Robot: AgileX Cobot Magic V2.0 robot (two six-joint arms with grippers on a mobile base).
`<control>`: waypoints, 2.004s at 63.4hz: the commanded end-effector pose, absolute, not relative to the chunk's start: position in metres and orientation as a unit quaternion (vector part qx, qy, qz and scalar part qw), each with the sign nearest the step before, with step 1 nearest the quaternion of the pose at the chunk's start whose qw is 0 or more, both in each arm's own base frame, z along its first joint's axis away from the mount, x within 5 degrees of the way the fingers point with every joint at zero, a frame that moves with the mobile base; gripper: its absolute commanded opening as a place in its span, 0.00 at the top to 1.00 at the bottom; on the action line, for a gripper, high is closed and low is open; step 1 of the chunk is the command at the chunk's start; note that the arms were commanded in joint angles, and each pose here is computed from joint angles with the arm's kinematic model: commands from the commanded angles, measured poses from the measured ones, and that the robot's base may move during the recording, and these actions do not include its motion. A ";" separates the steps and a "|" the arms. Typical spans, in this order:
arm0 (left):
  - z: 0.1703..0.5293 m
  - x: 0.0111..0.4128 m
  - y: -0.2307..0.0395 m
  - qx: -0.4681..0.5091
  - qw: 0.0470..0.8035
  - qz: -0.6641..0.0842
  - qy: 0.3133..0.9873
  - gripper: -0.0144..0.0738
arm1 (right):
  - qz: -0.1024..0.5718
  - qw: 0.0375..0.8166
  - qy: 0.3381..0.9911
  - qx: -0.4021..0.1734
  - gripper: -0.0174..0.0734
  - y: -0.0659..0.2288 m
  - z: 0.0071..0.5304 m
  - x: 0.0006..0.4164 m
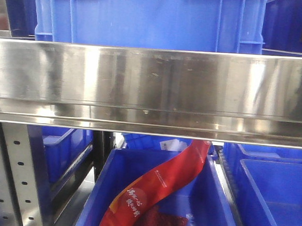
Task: Grab PVC pipe and place in blue bin
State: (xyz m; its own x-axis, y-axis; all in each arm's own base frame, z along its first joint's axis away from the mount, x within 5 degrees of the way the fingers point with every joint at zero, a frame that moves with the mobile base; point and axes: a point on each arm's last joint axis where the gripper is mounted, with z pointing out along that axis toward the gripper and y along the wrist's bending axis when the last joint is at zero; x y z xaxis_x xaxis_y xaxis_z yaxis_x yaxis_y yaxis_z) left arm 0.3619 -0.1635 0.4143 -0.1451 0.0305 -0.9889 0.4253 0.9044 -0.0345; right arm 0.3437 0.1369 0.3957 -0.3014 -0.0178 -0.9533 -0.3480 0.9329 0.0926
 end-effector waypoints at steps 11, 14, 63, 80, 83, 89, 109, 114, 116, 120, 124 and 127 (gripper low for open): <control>0.425 0.358 -0.164 0.151 0.651 -0.161 0.726 0.47 | 0.142 0.577 0.796 -0.118 0.44 0.138 0.397 0.343; 0.425 0.358 -0.164 0.151 0.651 -0.161 0.726 0.38 | 0.142 0.576 0.796 -0.118 0.43 0.138 0.397 0.343; 0.452 0.337 -0.155 0.147 0.673 -0.167 0.705 0.96 | 0.147 0.598 0.779 -0.116 0.99 0.127 0.428 0.316; 0.494 0.276 -0.130 0.160 0.668 -0.175 0.706 0.96 | 0.154 0.620 0.761 -0.116 0.99 0.102 0.476 0.252; 0.494 0.266 -0.126 0.159 0.667 -0.178 0.706 0.96 | 0.155 0.623 0.758 -0.116 0.99 0.099 0.480 0.244; 0.483 0.250 -0.119 0.154 0.654 -0.189 0.716 0.96 | 0.154 0.622 0.759 -0.116 0.99 0.094 0.473 0.232; 0.396 0.191 -0.088 0.119 0.655 -0.191 0.722 0.96 | 0.161 0.662 0.725 -0.106 0.99 0.074 0.401 0.184; 0.382 0.178 -0.081 0.113 0.664 -0.188 0.715 0.96 | 0.160 0.661 0.725 -0.106 0.99 0.069 0.390 0.173; 0.377 0.173 -0.079 0.112 0.665 -0.188 0.714 0.96 | 0.161 0.662 0.725 -0.106 0.99 0.068 0.388 0.169; 0.371 0.166 -0.075 0.110 0.668 -0.187 0.712 0.96 | 0.161 0.665 0.722 -0.106 0.99 0.065 0.387 0.163; 0.368 0.159 -0.072 0.110 0.670 -0.188 0.710 0.96 | 0.163 0.670 0.716 -0.105 0.99 0.064 0.390 0.159; 0.370 0.155 -0.070 0.109 0.675 -0.189 0.705 0.96 | 0.163 0.674 0.713 -0.104 0.99 0.064 0.391 0.159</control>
State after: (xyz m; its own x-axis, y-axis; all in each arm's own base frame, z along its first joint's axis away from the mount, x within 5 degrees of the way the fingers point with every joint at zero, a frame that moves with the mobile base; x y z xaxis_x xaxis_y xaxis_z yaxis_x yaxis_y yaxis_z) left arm 0.1619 -0.0732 0.3651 -0.1125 -0.0719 -0.9910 0.4072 0.9065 -0.1120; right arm 0.1622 0.0648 0.3856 -0.1247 0.0570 -0.9906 -0.3628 0.9266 0.0990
